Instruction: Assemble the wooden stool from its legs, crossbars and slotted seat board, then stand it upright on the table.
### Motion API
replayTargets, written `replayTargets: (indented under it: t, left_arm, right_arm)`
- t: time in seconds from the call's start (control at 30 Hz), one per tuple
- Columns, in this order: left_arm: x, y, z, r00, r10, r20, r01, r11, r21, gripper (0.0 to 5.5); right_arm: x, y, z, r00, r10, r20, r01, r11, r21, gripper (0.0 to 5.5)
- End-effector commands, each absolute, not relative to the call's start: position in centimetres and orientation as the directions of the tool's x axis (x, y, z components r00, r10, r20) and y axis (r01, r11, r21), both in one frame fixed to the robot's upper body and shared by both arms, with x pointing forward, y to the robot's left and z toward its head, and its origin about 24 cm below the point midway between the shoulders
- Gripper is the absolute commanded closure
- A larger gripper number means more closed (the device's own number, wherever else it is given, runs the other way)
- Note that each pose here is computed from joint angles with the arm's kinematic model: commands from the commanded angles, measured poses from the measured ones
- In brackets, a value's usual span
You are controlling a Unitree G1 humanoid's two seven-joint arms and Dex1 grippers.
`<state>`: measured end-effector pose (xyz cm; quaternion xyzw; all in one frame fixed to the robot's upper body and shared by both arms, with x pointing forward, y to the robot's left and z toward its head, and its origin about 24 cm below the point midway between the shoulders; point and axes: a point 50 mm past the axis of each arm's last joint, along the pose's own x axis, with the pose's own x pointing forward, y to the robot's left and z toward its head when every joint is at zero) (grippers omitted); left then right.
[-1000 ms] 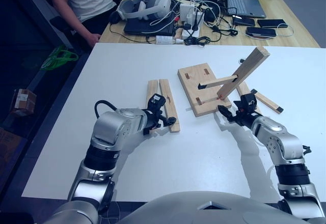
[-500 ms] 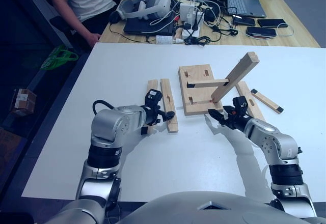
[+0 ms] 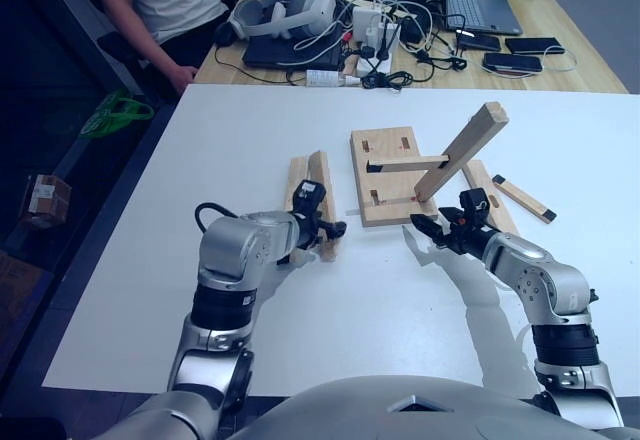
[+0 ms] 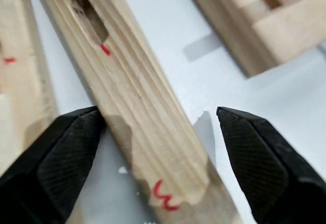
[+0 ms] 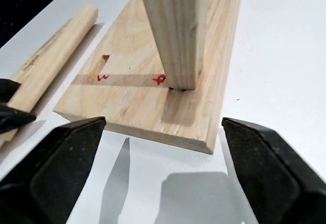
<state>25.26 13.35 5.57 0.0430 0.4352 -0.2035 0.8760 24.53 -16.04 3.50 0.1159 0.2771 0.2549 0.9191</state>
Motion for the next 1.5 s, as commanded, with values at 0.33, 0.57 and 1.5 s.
replayTargets:
  t: [0.33,0.57,1.5]
  left_arm:
    - [25.1,14.7,4.7,0.543,-0.264,-0.797,0.408,0.913,-0.025,2.09]
    - [24.9,15.3,4.5,0.548,-0.259,-0.796,0.415,0.910,-0.010,3.10]
    - [29.9,15.9,11.9,0.877,-0.188,-0.442,0.230,0.972,0.043,3.45]
  right_arm:
    - [24.9,-16.3,3.7,0.739,0.504,-0.446,-0.381,0.860,0.339,1.16]
    - [25.2,-16.3,3.7,0.750,0.494,-0.439,-0.373,0.865,0.336,1.16]
    - [23.7,-17.9,4.2,0.732,0.479,-0.485,-0.363,0.876,0.317,1.16]
